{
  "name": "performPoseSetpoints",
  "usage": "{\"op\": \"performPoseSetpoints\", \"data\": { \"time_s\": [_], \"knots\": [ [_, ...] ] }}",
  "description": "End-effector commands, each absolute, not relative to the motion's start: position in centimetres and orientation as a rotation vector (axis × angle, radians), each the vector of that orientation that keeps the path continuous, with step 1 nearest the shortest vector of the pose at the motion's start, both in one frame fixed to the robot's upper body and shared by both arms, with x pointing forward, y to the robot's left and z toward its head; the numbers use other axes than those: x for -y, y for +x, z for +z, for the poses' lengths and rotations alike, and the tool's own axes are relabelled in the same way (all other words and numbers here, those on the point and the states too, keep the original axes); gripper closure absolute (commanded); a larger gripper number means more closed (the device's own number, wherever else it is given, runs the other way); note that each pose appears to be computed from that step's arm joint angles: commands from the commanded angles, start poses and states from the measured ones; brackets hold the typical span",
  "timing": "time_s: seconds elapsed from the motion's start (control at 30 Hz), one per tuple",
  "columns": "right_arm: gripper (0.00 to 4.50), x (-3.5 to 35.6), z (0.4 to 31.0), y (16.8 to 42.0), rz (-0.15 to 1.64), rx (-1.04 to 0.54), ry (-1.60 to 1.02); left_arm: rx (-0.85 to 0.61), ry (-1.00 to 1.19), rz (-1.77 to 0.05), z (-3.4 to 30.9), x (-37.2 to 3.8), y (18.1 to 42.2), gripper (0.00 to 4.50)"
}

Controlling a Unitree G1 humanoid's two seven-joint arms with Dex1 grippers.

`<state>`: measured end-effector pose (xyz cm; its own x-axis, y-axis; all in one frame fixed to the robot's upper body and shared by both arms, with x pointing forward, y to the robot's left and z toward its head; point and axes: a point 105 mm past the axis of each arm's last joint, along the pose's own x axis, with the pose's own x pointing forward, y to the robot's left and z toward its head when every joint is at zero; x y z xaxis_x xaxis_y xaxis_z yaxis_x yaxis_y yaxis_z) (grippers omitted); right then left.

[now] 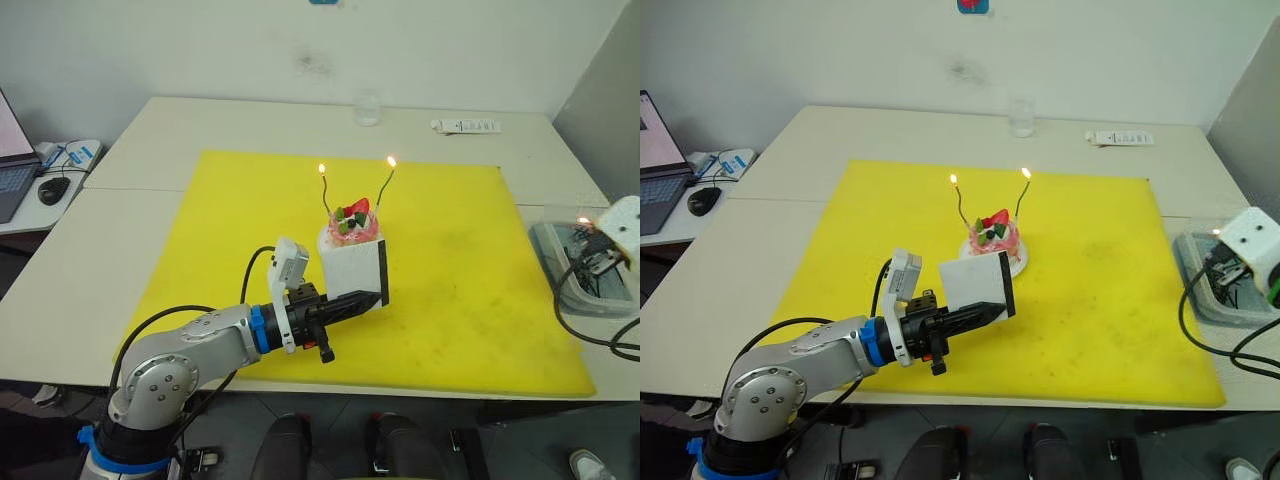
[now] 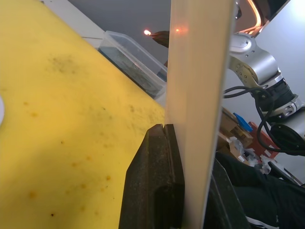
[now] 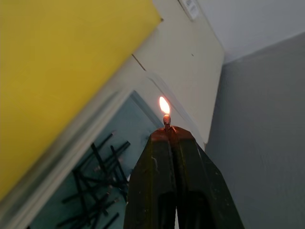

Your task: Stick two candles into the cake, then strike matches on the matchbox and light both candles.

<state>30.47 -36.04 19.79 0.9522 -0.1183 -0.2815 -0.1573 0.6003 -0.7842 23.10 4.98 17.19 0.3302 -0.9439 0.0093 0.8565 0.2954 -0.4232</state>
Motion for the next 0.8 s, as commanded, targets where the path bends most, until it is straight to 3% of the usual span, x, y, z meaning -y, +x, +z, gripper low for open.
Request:
{"op": "performPoseSetpoints", "data": {
  "time_s": [0.03,0.1,0.2,0.53,0.67,0.8],
  "knots": [
    [4.48,37.6,20.3,29.8,-0.06,-0.324,-0.89,-0.23,-0.387,-1.247,17.8,-4.6,22.8,4.5],
    [4.48,38.1,19.8,29.7,-0.077,-0.34,-0.855,-0.229,-0.387,-1.248,17.8,-4.5,22.8,4.5],
    [3.84,38.5,19.5,29.8,-0.092,-0.351,-0.81,-0.229,-0.387,-1.249,17.8,-4.5,22.8,4.5],
    [0.14,38.6,19.8,29.8,-0.11,-0.333,-0.758,-0.237,-0.393,-1.248,17.6,-4.4,22.3,4.5],
    [0.03,37.7,20.6,30.4,-0.07,-0.273,-0.743,-0.26,-0.37,-1.245,17.0,-4.4,22.3,4.5],
    [0.03,33.6,20.6,31.1,0.163,-0.239,-0.731,-0.311,-0.395,-1.235,16.2,-4.3,22.3,4.5]
  ]
}}
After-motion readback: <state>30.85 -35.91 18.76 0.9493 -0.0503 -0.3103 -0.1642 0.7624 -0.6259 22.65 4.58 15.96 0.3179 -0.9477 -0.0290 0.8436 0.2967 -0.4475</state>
